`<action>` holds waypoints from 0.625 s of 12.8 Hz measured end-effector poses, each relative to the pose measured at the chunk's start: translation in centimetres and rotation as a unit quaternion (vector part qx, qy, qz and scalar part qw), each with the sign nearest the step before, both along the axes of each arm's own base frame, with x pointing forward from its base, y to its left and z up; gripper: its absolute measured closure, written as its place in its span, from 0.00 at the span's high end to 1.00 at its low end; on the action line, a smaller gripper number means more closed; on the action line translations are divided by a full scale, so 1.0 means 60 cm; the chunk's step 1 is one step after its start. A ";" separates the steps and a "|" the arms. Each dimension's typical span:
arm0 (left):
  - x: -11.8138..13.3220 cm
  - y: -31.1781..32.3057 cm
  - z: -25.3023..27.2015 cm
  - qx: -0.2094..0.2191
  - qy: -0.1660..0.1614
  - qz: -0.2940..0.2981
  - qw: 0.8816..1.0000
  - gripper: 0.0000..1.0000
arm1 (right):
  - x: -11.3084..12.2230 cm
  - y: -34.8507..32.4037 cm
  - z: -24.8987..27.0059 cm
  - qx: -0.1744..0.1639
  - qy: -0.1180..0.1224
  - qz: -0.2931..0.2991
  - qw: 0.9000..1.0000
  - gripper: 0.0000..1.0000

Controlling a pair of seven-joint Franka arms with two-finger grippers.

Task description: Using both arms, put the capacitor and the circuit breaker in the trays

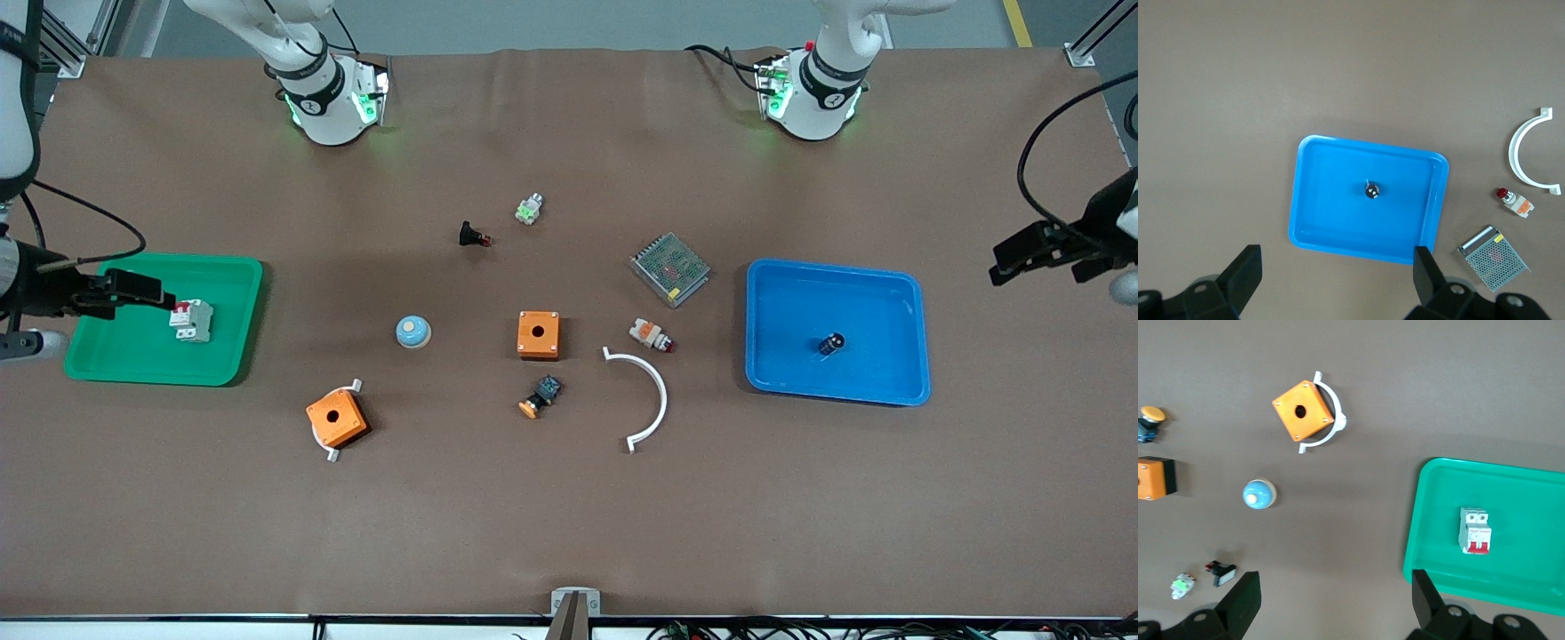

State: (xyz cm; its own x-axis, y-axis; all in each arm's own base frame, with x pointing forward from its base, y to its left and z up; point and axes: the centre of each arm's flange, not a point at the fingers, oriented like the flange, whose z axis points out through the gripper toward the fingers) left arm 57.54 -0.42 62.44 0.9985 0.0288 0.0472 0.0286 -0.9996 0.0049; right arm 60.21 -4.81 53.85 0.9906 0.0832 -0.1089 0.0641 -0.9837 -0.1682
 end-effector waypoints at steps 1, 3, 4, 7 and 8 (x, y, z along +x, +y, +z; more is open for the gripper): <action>-0.016 0.003 -0.002 -0.001 0.001 0.001 1.000 1.00 | -0.012 0.015 0.025 -0.004 -0.004 0.004 1.000 1.00; -0.032 0.003 -0.004 -0.003 -0.001 0.000 1.000 1.00 | -0.042 0.037 0.063 -0.030 -0.009 0.019 0.999 1.00; -0.031 0.002 -0.001 -0.003 -0.006 0.000 1.000 1.00 | -0.059 0.044 0.071 -0.044 -0.013 0.024 0.999 1.00; -0.026 -0.009 0.010 -0.003 -0.017 0.006 1.000 1.00 | -0.113 0.038 0.071 -0.057 -0.040 0.020 0.997 1.00; -0.026 -0.011 0.010 -0.003 -0.015 0.004 1.000 1.00 | -0.127 0.030 0.073 -0.058 -0.043 0.015 0.997 1.00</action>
